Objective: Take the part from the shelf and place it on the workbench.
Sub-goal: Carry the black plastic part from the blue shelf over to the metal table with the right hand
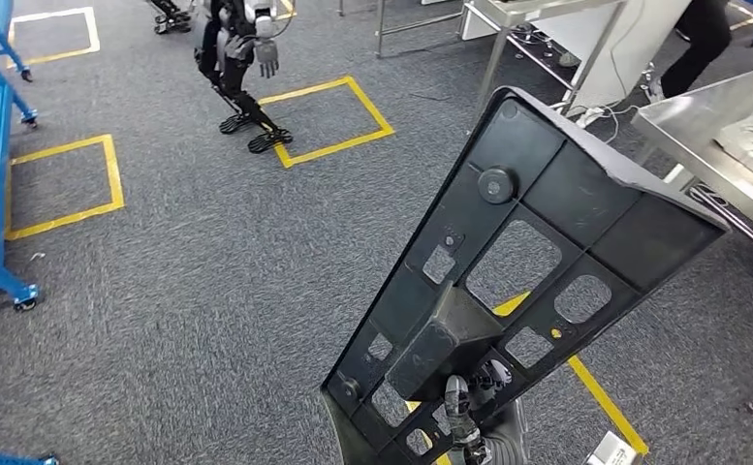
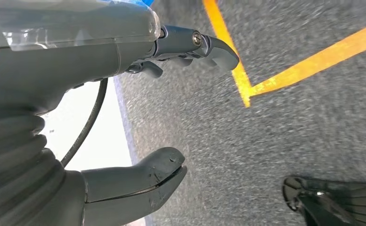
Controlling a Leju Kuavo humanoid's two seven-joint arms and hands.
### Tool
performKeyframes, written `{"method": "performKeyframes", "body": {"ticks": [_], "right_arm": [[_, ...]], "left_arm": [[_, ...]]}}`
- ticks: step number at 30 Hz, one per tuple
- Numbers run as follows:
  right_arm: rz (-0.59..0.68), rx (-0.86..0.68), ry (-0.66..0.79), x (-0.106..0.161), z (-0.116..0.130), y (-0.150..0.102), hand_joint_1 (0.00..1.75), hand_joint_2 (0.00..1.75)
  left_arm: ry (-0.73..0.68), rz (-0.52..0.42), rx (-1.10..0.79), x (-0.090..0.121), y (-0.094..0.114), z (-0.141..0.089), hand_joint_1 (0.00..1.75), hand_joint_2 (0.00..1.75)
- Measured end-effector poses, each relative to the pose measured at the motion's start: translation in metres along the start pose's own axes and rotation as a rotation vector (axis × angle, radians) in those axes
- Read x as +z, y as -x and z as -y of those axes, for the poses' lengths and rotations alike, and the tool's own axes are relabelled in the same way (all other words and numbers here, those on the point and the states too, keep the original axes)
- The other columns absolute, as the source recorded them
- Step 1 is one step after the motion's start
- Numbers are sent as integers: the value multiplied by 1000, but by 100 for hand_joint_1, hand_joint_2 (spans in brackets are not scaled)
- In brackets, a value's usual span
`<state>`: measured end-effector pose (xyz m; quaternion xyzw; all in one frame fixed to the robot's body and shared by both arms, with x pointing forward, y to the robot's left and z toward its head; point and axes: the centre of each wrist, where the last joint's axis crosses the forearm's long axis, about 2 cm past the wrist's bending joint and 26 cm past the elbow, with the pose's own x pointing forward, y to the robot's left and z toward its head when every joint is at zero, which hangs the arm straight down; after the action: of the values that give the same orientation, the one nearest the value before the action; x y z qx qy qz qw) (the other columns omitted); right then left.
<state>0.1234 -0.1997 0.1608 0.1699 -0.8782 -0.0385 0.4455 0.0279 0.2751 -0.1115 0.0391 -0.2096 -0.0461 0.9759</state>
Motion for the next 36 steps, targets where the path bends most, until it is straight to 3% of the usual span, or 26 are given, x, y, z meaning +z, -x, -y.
{"method": "performKeyframes", "body": {"ticks": [25,36], "right_arm": [[-9,32,5,-2,-1,0,175,175],[-16,67,38,0,-1,-4,175,175]], "left_arm": [[-13,5,-1,0,2,-3,0,175],[-47,62,-28,-1,-3,-1,0,175]]}}
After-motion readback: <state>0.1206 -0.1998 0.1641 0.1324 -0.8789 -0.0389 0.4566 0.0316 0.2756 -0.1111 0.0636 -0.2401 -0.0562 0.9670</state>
